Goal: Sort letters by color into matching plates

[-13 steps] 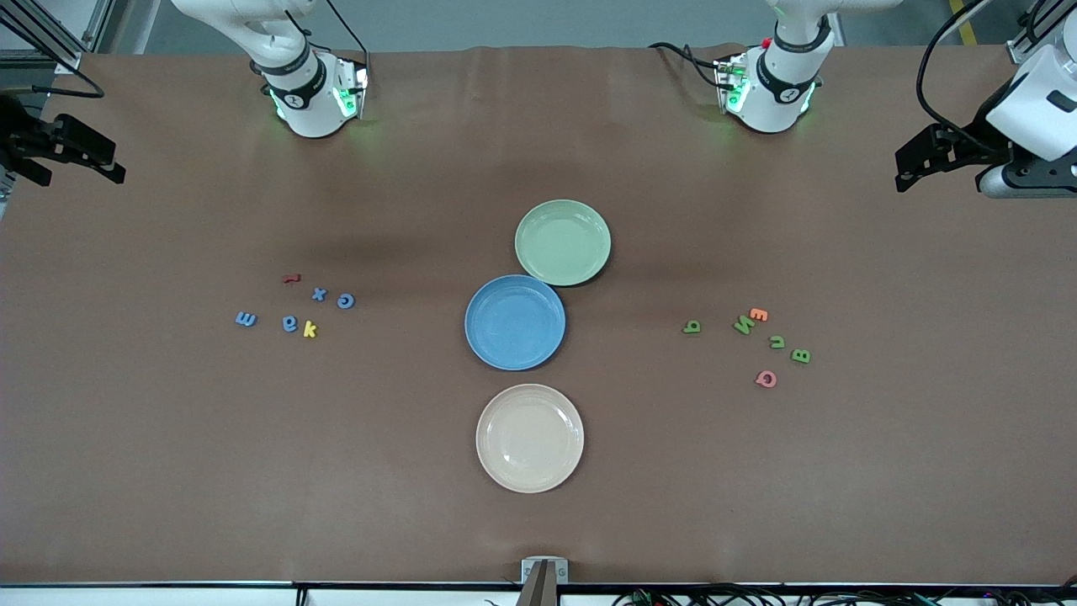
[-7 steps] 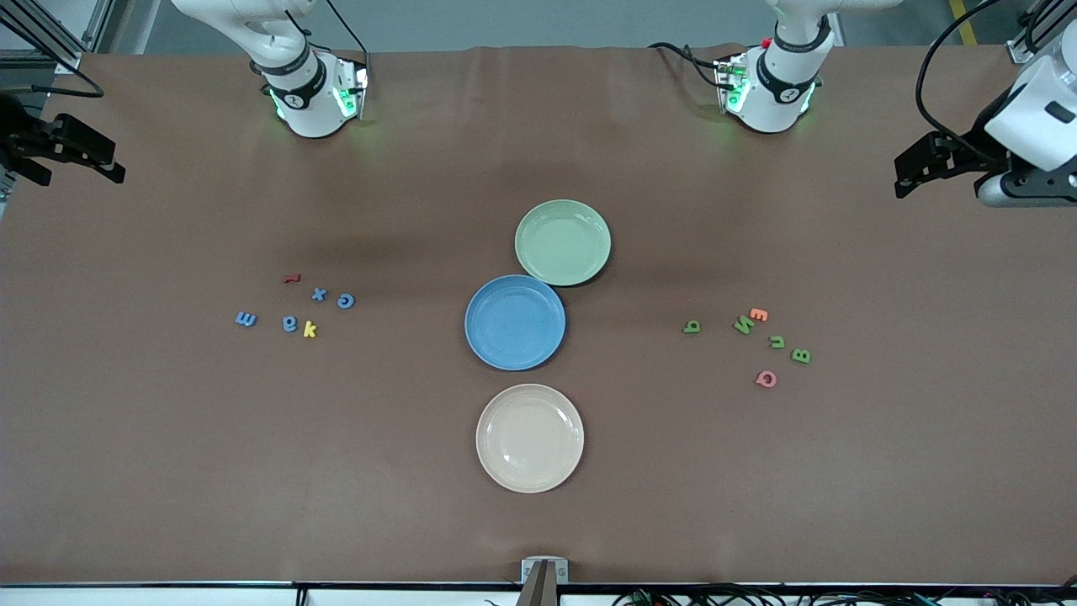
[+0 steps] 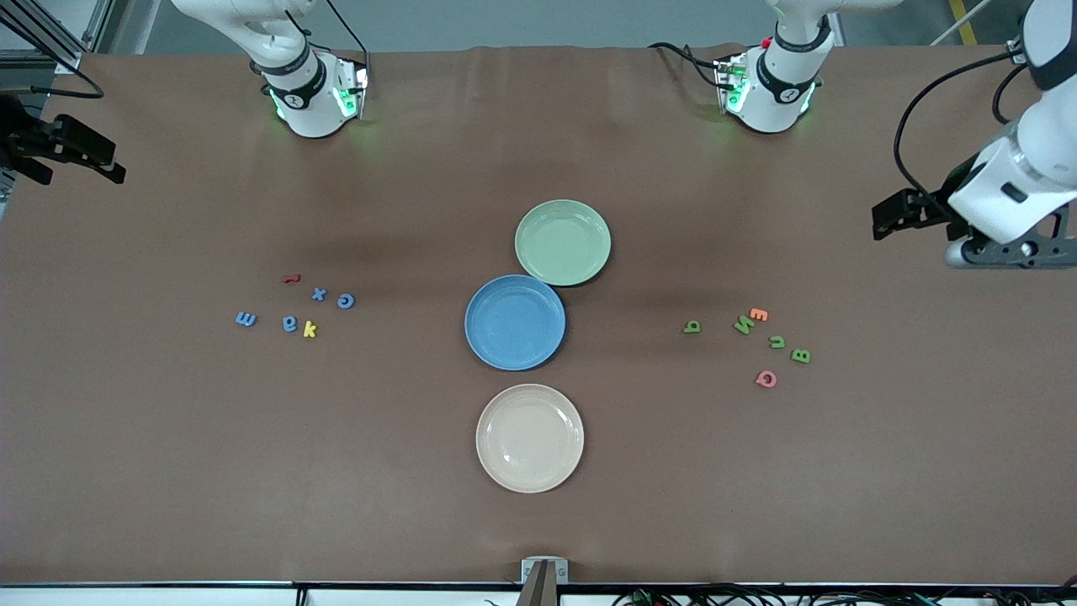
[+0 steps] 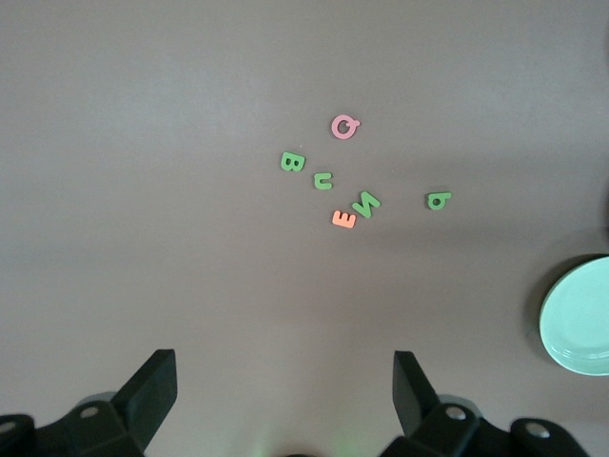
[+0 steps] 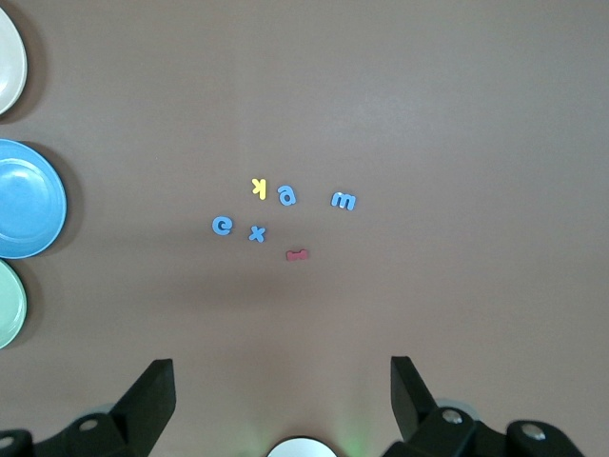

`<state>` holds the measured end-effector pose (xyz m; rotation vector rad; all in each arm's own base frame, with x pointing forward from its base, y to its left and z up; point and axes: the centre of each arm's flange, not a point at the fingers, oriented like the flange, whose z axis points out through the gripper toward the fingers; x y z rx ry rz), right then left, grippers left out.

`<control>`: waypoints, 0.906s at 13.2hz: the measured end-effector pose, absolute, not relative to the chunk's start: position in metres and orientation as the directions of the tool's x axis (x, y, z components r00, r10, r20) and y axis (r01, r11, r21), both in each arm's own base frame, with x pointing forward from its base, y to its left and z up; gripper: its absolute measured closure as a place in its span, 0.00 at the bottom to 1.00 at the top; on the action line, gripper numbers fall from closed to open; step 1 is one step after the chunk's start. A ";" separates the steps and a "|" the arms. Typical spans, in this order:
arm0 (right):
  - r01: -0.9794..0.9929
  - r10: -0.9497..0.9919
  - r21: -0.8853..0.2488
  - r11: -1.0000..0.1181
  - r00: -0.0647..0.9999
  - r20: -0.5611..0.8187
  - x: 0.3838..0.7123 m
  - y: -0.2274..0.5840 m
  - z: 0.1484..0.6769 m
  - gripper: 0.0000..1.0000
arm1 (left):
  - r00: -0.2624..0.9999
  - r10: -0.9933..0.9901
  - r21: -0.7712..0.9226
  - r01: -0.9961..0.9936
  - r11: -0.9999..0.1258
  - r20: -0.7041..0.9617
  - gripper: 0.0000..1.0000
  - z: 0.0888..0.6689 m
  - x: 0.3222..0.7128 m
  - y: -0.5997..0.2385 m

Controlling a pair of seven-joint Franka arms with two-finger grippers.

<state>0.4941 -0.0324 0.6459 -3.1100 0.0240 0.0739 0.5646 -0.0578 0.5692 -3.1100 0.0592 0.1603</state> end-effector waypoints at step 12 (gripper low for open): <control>-0.040 -0.040 -0.030 -0.999 0.999 -0.020 0.493 -0.045 0.658 0.00 | 0.987 0.098 -0.032 0.095 -0.995 -0.125 0.00 0.439 0.603 -0.135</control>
